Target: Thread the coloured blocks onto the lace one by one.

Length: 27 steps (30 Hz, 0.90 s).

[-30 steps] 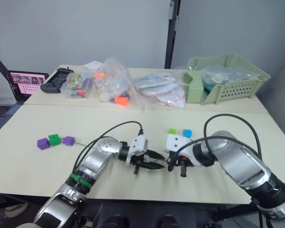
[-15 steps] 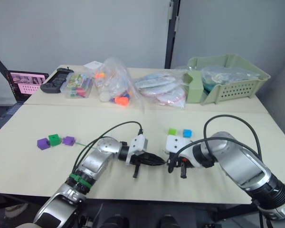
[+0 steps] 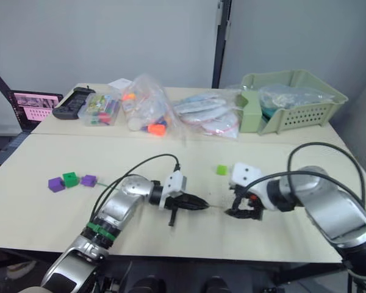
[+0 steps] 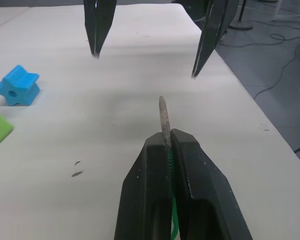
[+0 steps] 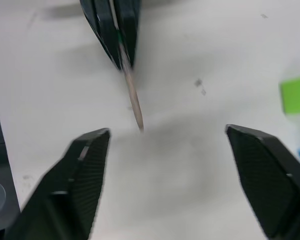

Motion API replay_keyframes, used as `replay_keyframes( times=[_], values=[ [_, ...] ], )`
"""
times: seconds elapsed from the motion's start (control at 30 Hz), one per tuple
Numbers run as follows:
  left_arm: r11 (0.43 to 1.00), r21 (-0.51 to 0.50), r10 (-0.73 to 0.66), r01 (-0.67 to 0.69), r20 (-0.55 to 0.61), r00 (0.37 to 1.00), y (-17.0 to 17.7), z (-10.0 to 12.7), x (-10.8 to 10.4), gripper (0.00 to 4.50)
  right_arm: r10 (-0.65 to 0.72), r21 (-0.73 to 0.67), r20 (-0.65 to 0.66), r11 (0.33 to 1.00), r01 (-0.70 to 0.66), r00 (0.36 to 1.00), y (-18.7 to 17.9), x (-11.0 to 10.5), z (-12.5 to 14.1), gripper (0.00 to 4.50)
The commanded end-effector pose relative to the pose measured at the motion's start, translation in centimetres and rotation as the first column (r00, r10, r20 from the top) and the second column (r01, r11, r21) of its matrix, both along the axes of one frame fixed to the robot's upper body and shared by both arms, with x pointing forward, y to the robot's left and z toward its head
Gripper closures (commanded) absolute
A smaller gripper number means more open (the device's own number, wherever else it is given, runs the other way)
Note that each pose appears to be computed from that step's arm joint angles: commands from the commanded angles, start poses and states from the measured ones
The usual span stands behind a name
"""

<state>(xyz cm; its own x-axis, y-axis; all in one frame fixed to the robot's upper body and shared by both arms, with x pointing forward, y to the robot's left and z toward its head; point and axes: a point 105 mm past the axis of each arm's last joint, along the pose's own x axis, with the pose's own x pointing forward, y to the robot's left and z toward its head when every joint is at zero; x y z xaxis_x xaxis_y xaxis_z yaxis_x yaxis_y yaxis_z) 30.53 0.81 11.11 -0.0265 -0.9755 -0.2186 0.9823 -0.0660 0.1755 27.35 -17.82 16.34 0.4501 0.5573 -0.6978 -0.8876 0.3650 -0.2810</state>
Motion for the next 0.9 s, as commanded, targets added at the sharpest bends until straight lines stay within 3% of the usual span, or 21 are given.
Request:
replay_keyframes(
  times=[0.03, 0.2, 0.4, 0.6, 0.73, 0.9],
  values=[
    [0.999, -0.039, 0.02, -0.019, 0.025, 0.999, 0.5, 0.9, 0.1, 4.5, -0.053, -0.01, 0.092, 0.998, 0.054, 0.994, -1.7, 0.5, 1.8, 0.03],
    [0.999, -0.035, 0.038, -0.037, 0.025, 0.999, 0.9, 0.9, 0.2, 4.5, -0.073, -0.015, 0.148, 0.997, 0.076, 0.986, -2.7, 1.5, 2.0, 0.03],
    [0.997, -0.038, 0.065, -0.064, 0.033, 0.997, 1.1, 1.0, 0.4, 4.5, -0.046, -0.061, 0.228, 0.996, 0.061, 0.973, -3.3, 4.1, 1.4, 0.03],
    [0.994, -0.055, 0.099, -0.096, 0.039, 0.994, 1.1, 1.2, 0.6, 4.5, -0.043, -0.093, 0.311, 0.993, 0.075, 0.949, -3.6, 8.0, 1.2, 0.03],
    [0.993, -0.057, 0.105, -0.102, 0.039, 0.994, 1.0, 1.2, 0.5, 4.5, -0.03, -0.113, 0.311, 0.991, 0.068, 0.95, -3.7, 8.9, 0.7, 0.03],
    [0.992, -0.054, 0.116, -0.114, 0.043, 0.992, 1.2, 1.1, 0.4, 4.5, -0.302, 0.195, 0.207, 0.945, 0.263, 0.931, -3.5, 9.8, 1.5, 0.03]
  ],
)
